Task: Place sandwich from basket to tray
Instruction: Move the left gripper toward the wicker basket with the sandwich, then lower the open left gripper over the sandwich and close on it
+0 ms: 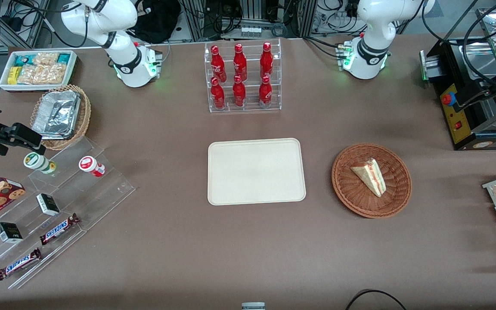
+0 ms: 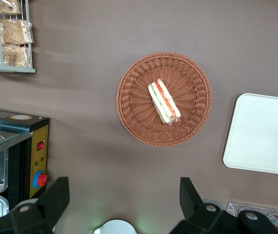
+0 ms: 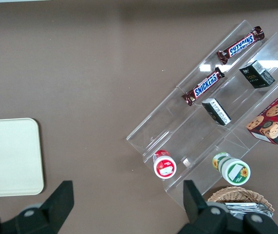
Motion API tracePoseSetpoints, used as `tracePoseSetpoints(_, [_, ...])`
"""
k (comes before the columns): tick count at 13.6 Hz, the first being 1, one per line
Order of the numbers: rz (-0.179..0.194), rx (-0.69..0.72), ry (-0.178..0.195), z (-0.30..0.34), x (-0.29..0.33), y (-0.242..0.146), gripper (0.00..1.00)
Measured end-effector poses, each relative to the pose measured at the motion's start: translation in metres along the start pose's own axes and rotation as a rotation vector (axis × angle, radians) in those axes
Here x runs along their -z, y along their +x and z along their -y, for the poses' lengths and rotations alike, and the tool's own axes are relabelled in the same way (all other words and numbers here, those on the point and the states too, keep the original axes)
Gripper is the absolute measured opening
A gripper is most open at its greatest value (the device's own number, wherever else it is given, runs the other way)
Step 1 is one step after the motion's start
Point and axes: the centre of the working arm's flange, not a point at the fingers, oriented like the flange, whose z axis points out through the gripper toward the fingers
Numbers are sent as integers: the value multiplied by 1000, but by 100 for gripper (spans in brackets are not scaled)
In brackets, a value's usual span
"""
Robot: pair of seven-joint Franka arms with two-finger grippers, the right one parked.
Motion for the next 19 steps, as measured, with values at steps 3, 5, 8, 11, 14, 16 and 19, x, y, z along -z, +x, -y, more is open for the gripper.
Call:
tracePoseSetpoints(3, [0, 0, 2, 0, 0, 0, 100])
tracePoseSetpoints(5, [10, -1, 5, 0, -5, 1, 100])
tracePoseSetpoints(8, [54, -6, 13, -4, -34, 8, 100])
tracePoseSetpoints(11, [59, -5, 16, -20, -90, 20, 100])
tracePoseSetpoints(14, [49, 123, 21, -45, -148, 20, 100])
tracePoseSetpoints(16, [33, 225, 18, -50, -176, 20, 100])
tracePoseSetpoints(19, [-11, 403, -3, -51, -211, 21, 100])
